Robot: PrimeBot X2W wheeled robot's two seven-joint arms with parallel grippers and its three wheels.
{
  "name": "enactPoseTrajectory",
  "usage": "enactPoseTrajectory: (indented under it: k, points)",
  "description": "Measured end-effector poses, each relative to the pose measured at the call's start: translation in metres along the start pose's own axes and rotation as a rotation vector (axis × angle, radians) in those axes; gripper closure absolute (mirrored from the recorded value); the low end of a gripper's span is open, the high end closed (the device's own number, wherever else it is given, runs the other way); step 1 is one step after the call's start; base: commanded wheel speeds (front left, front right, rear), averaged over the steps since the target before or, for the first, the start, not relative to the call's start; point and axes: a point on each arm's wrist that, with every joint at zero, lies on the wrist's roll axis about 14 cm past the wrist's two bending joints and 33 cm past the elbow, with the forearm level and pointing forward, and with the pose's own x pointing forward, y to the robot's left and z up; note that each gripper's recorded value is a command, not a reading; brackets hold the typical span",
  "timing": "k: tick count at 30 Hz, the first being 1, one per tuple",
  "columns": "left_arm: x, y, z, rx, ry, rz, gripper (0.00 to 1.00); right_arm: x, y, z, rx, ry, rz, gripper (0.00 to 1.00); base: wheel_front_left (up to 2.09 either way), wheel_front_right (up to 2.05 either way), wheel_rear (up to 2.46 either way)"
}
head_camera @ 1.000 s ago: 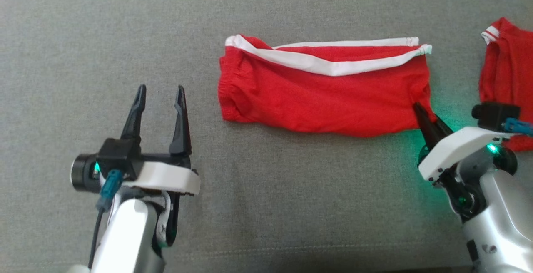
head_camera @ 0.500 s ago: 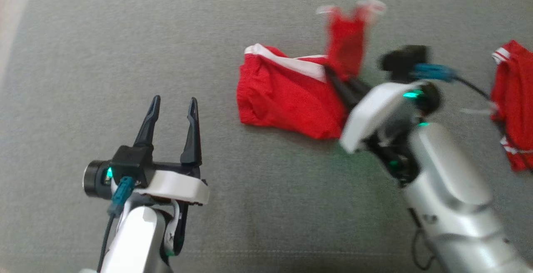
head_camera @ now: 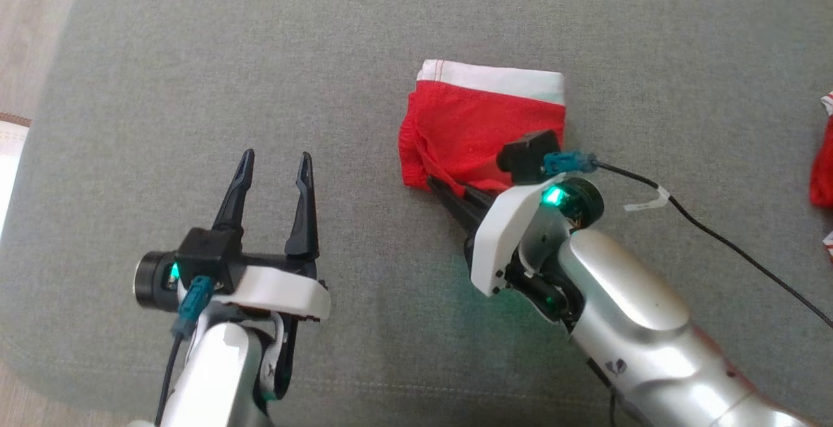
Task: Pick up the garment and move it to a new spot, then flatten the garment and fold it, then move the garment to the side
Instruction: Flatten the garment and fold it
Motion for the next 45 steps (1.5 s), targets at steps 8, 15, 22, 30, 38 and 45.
enactPoseTrajectory:
  k: [8, 15, 22, 30, 38, 45]
  points:
    - [0.005, -0.009, -0.002, -0.009, 0.003, -0.024, 0.0, -0.008, 0.004, 0.063, -0.095, -0.308, 0.014, 0.0, 0.0, 0.0, 0.0]
    - [0.008, -0.016, 0.001, -0.008, -0.01, -0.041, 0.0, -0.052, -0.042, 0.097, -0.174, -0.511, -0.121, 0.0, 0.0, 0.0, 0.0]
    - [0.005, -0.021, -0.002, 0.009, -0.004, -0.059, 0.0, -0.13, -0.114, 0.071, -0.125, -0.58, -0.404, 0.0, 0.0, 0.0, 0.0]
    - [0.004, -0.019, 0.007, 0.03, -0.032, -0.061, 0.0, -0.196, -0.133, 0.033, -0.053, -0.57, -0.61, 0.0, 0.0, 0.0, 0.0]
    - [-0.021, -0.015, 0.011, 0.047, -0.027, -0.06, 0.0, -0.219, -0.105, 0.021, -0.035, -0.564, -0.641, 0.0, 0.0, 0.0, 0.0]
    - [-0.04, -0.012, 0.015, 0.06, -0.02, -0.055, 0.0, -0.234, -0.089, 0.012, -0.021, -0.561, -0.662, 0.0, 0.0, 0.0, 0.0]
